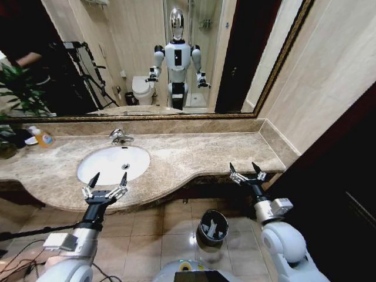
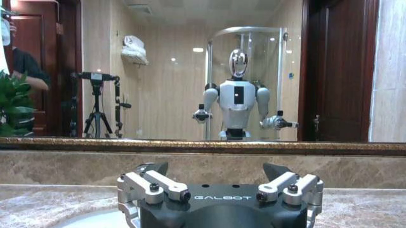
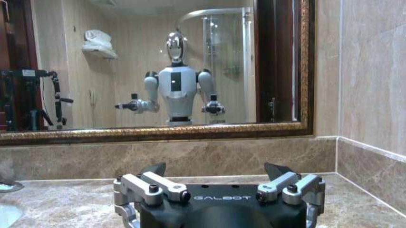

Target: Pick up the trash from the sink and place it in the trash bin.

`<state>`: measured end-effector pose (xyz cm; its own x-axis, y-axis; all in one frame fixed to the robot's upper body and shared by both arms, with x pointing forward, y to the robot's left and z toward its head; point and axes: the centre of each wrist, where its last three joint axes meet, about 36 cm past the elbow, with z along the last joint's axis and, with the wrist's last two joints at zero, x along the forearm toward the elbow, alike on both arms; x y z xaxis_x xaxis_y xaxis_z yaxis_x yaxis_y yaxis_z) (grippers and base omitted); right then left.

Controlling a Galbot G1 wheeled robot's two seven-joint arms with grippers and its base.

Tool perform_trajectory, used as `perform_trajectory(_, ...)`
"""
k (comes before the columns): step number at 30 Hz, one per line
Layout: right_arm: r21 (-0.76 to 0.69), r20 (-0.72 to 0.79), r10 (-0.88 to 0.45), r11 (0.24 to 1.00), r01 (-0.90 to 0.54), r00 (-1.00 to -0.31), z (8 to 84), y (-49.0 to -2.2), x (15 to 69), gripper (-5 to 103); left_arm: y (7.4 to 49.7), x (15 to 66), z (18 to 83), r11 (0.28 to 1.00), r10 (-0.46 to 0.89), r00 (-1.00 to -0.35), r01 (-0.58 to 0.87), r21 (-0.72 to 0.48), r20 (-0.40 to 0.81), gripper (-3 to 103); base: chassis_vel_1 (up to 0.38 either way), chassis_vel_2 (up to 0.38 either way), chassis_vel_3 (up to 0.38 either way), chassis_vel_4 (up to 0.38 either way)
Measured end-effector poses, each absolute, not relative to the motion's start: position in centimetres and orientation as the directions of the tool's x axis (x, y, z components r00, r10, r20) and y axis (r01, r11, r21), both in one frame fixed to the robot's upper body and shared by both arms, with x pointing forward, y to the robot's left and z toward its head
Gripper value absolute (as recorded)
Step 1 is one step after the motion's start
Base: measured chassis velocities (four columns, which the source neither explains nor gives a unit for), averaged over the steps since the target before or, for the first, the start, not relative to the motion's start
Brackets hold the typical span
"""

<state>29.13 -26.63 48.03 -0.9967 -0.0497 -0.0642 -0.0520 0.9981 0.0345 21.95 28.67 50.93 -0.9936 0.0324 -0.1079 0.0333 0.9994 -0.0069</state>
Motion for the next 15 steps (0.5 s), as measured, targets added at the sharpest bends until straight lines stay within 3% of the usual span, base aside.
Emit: perform_trajectory(15,0.035,-0.064,-0.050,0.998,-0.052,-0.997,48.03,-26.63,29.13,100,28.67,21.95,50.92,0.999,0.032,-0.994,0.033,-0.007,-0.108,100,0.000,0.000,0.000,0.000)
